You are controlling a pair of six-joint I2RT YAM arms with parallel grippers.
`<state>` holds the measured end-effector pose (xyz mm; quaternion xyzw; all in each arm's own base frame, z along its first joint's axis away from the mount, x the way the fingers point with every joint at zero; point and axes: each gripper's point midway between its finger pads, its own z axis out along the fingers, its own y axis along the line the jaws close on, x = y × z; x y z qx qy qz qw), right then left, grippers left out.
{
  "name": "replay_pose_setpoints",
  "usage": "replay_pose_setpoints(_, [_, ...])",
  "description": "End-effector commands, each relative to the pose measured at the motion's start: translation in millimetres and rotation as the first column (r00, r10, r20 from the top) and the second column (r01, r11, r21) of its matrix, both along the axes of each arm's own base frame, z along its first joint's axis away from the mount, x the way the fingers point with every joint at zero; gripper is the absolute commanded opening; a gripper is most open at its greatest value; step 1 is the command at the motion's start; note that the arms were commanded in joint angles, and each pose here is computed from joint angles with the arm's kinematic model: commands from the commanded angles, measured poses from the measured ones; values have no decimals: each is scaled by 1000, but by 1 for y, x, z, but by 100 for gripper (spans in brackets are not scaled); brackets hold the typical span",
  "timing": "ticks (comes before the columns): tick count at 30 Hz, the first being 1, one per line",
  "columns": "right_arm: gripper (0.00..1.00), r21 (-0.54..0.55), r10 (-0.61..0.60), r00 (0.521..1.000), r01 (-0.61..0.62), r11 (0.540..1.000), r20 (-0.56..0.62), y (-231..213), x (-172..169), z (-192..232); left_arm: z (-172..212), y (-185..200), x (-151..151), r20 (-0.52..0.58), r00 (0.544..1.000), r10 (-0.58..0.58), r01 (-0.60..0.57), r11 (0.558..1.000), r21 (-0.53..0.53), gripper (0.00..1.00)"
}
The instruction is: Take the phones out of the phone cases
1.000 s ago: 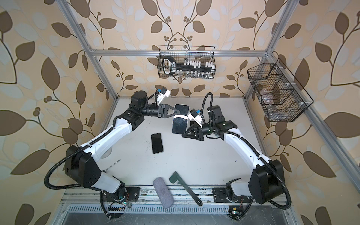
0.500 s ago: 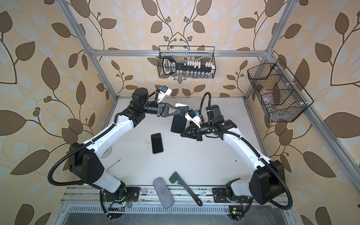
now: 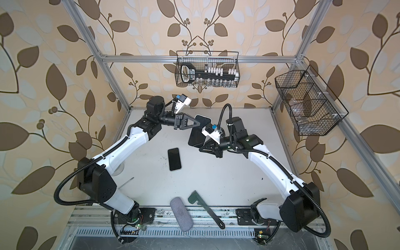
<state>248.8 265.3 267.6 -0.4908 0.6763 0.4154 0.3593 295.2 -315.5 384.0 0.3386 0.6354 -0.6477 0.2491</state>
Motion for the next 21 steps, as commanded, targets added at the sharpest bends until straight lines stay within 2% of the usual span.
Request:
replay_pose_setpoints(1, [6,-143,-81,983,105,984,166,-9,27,-21,36,1,-13,-56,998,-30,28,999,-25,0])
replay_pose_setpoints(9, [7,-138,-119,963,156,978,240,-14,26,-15,36,1,-15,-61,997,-38,37,999,-23,0])
replay_pose_setpoints(21, [9,-117,-119,964,150,982,240,-16,21,-8,37,3,-19,-61,998,-33,33,999,-15,0])
